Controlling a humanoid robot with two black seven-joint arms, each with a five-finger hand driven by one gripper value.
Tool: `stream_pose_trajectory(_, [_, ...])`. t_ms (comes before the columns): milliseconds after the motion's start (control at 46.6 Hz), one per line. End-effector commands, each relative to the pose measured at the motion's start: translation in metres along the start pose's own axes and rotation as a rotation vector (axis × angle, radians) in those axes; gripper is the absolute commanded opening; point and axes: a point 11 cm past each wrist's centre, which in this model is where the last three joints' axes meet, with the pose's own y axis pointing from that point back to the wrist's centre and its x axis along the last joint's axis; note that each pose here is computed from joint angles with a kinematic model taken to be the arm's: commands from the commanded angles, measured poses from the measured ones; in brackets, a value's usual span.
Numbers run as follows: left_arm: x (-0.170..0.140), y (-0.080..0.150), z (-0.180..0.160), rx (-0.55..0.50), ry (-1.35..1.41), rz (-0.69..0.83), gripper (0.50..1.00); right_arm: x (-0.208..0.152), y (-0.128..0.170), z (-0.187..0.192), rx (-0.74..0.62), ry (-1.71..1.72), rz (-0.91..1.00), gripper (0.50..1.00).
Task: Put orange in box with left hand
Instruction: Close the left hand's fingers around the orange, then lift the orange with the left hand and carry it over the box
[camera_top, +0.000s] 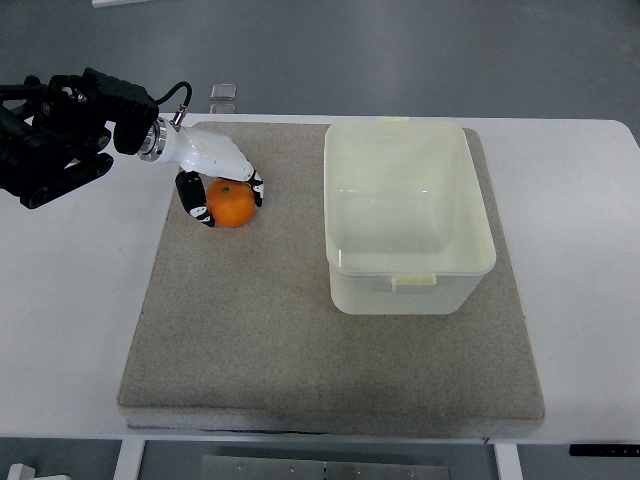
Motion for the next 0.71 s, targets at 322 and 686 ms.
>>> stream_pose_trajectory(322, [0.024,0.008,-0.003,0.013,-0.022,0.039,0.500,0.000,0.000,0.000,0.000,0.000,0.000,0.944])
stream_pose_trajectory(686, [0.057,0.020,-0.005,0.029,-0.054,0.091,0.500,0.000,0.000,0.000,0.000,0.001,0.000,0.944])
